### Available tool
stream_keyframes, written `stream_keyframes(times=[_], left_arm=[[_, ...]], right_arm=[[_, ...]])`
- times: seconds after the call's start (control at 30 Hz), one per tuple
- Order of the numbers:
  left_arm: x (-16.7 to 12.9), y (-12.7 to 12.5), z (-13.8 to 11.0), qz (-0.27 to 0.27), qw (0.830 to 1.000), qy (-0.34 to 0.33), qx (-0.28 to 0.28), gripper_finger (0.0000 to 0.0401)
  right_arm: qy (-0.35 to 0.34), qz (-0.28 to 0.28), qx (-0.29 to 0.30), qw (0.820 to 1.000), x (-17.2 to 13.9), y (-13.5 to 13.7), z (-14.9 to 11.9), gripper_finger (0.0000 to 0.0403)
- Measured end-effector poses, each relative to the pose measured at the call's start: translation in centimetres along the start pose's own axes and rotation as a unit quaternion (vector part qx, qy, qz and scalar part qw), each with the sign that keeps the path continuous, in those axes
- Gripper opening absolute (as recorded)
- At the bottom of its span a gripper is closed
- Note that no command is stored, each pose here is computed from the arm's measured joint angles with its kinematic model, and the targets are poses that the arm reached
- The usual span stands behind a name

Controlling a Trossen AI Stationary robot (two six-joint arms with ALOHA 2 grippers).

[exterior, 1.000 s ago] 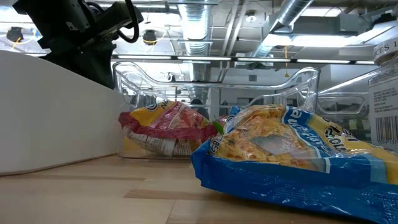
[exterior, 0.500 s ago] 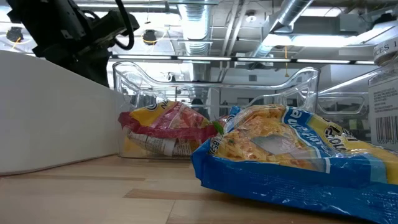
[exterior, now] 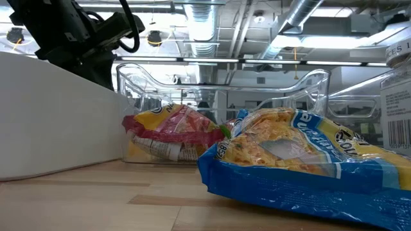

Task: Pick & Place Food Item
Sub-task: Put the green spoon into the white bin, then put the green noodle pack into the left transparent bin

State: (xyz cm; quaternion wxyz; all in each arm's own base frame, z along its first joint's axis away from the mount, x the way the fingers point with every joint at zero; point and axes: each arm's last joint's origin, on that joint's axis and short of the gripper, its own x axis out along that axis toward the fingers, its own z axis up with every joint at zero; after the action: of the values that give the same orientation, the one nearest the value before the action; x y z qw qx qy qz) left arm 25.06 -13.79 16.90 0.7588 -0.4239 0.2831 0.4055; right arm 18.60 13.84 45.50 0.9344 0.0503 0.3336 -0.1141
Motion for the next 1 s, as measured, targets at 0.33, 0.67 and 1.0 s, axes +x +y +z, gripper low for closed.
stream_keyframes(times=[0.33,0.67,1.0], left_arm=[[0.0,-0.1,-0.1,-0.005,1.0,0.002,-0.004,0.0016],[0.0,-0.1,-0.1,-0.006,1.0,0.002,-0.005,0.0087],[-1.2,-0.4,0.7,-0.03,0.999,0.012,-0.002,0.0097]], right_arm=[[0.0,0.0,0.0,1.0,0.0,0.0,0.0,0.022],[0.0,0.0,0.0,1.0,0.0,0.0,0.0,0.022],[-0.001,0.001,0.002,1.0,0.0,0.0,0.0,0.022]])
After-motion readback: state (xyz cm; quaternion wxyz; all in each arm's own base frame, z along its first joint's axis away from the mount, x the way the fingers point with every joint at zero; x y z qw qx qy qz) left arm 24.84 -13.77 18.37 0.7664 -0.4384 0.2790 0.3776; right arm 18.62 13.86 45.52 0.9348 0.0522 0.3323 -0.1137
